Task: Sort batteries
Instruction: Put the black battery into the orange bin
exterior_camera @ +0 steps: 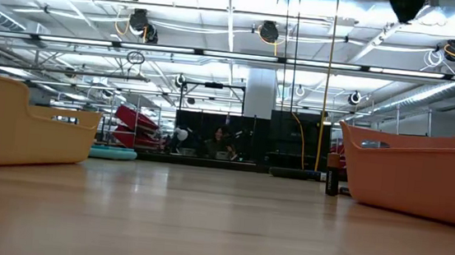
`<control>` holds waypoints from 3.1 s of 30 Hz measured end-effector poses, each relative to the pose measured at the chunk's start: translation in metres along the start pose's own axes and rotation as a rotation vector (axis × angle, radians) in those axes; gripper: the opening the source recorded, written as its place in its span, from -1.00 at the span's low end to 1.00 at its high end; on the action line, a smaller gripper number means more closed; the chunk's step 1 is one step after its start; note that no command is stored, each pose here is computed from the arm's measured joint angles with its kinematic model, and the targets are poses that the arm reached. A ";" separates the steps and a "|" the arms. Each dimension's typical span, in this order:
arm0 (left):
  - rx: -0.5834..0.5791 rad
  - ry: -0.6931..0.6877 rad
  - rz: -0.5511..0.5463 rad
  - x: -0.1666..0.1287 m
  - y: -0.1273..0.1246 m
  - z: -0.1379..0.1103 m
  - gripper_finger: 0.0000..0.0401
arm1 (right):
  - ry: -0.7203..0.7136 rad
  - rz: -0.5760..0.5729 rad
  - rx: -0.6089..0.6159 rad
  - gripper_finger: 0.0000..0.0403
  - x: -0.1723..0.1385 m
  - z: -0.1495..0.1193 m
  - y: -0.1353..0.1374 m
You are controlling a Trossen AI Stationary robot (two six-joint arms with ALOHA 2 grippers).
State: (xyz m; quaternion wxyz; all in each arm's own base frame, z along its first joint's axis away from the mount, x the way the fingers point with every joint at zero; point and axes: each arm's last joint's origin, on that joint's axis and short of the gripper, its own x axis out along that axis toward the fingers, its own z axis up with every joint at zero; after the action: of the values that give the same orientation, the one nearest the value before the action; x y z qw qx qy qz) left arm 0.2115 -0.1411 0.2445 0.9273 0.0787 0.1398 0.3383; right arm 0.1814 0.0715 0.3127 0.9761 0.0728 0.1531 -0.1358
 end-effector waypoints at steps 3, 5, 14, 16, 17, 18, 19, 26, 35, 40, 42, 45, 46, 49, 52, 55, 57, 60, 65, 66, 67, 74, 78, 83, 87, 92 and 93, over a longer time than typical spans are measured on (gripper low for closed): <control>0.055 0.057 -0.057 0.002 -0.004 -0.008 0.06 | 0.092 -0.044 -0.002 -0.63 0.018 -0.013 0.004; 0.081 0.083 -0.093 -0.001 -0.004 -0.017 0.06 | 0.171 -0.058 0.032 -0.63 0.030 -0.017 0.001; 0.107 0.031 -0.158 0.006 -0.007 -0.060 0.07 | 0.671 -0.098 0.104 -0.63 0.105 0.002 -0.001; 0.079 0.003 -0.228 0.007 -0.009 -0.067 0.07 | 0.766 -0.083 0.083 -0.63 0.123 0.010 0.002; 0.056 -0.013 -0.270 0.007 -0.009 -0.069 0.07 | 0.815 -0.073 0.078 -0.63 0.132 0.013 0.003; 0.029 -0.033 -0.317 0.007 -0.010 -0.069 0.07 | 0.867 -0.068 0.077 -0.63 0.140 0.015 0.004; 0.003 -0.055 -0.362 0.006 -0.010 -0.069 0.07 | 0.927 -0.067 0.074 -0.62 0.148 0.016 0.004; -0.091 -0.172 -0.558 0.001 -0.014 -0.054 0.07 | 1.292 -0.043 -0.040 -0.41 0.196 0.003 0.016; -0.099 -0.184 -0.567 0.000 -0.014 -0.052 0.07 | 1.536 -0.066 -0.012 0.10 0.250 -0.028 0.016; -0.031 -0.177 -0.622 -0.005 -0.023 -0.062 0.07 | 1.627 -0.053 0.096 0.11 0.271 -0.045 0.002; -0.015 -0.173 -0.632 -0.005 -0.026 -0.066 0.07 | 1.656 -0.038 0.149 0.08 0.276 -0.050 -0.003; -0.014 -0.173 -0.644 -0.005 -0.029 -0.068 0.07 | 1.690 -0.038 0.190 0.06 0.283 -0.060 -0.007; -0.011 -0.172 -0.642 -0.004 -0.029 -0.069 0.07 | 1.695 -0.033 0.198 0.06 0.284 -0.061 -0.008; -0.011 -0.172 -0.635 -0.002 -0.029 -0.068 0.07 | 1.701 -0.036 0.197 0.06 0.285 -0.063 -0.011; -0.005 -0.178 -0.629 -0.001 -0.028 -0.068 0.07 | 1.698 -0.047 0.180 0.06 0.286 -0.063 -0.011; -0.005 -0.189 -0.627 0.000 -0.028 -0.066 0.07 | 1.704 -0.047 0.162 0.06 0.285 -0.066 -0.012; -0.004 -0.189 -0.627 0.000 -0.028 -0.066 0.07 | 1.719 -0.050 0.162 0.06 0.285 -0.069 -0.014; 0.000 -0.189 -0.686 -0.001 -0.030 -0.066 0.07 | 1.743 -0.061 0.176 0.05 0.284 -0.075 -0.020; 0.003 -0.186 -0.748 -0.003 -0.031 -0.067 0.07 | 1.751 -0.066 0.176 0.05 0.284 -0.077 -0.020; 0.002 -0.187 -0.748 -0.003 -0.031 -0.067 0.07 | 1.751 -0.066 0.176 0.05 0.284 -0.077 -0.020; 0.003 -0.187 -0.748 -0.003 -0.031 -0.067 0.07 | 1.751 -0.065 0.176 0.05 0.284 -0.077 -0.020; 0.005 -0.183 -0.748 -0.003 -0.031 -0.067 0.07 | 1.751 -0.065 0.176 0.05 0.284 -0.077 -0.020; 0.005 -0.183 -0.748 -0.003 -0.031 -0.067 0.07 | 1.752 -0.064 0.170 0.05 0.283 -0.077 -0.018; -0.003 -0.165 -0.748 -0.003 -0.031 -0.069 0.07 | 1.797 -0.078 0.149 0.05 0.278 -0.089 -0.013; 0.004 -0.160 -0.747 -0.003 -0.031 -0.069 0.07 | 1.833 -0.084 0.126 0.05 0.273 -0.098 -0.012; 0.004 -0.160 -0.747 -0.003 -0.031 -0.069 0.07 | 1.847 -0.113 0.096 0.05 0.271 -0.104 -0.015; 0.004 -0.160 -0.747 -0.003 -0.031 -0.069 0.07 | 1.850 -0.117 0.090 0.05 0.271 -0.104 -0.015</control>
State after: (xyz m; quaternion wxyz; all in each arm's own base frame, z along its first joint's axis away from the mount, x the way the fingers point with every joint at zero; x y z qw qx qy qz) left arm 0.2067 -0.1627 0.1717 0.9945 0.0501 0.0866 -0.0306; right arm 0.3962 0.0106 0.1264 0.4535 0.1823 0.8689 -0.0787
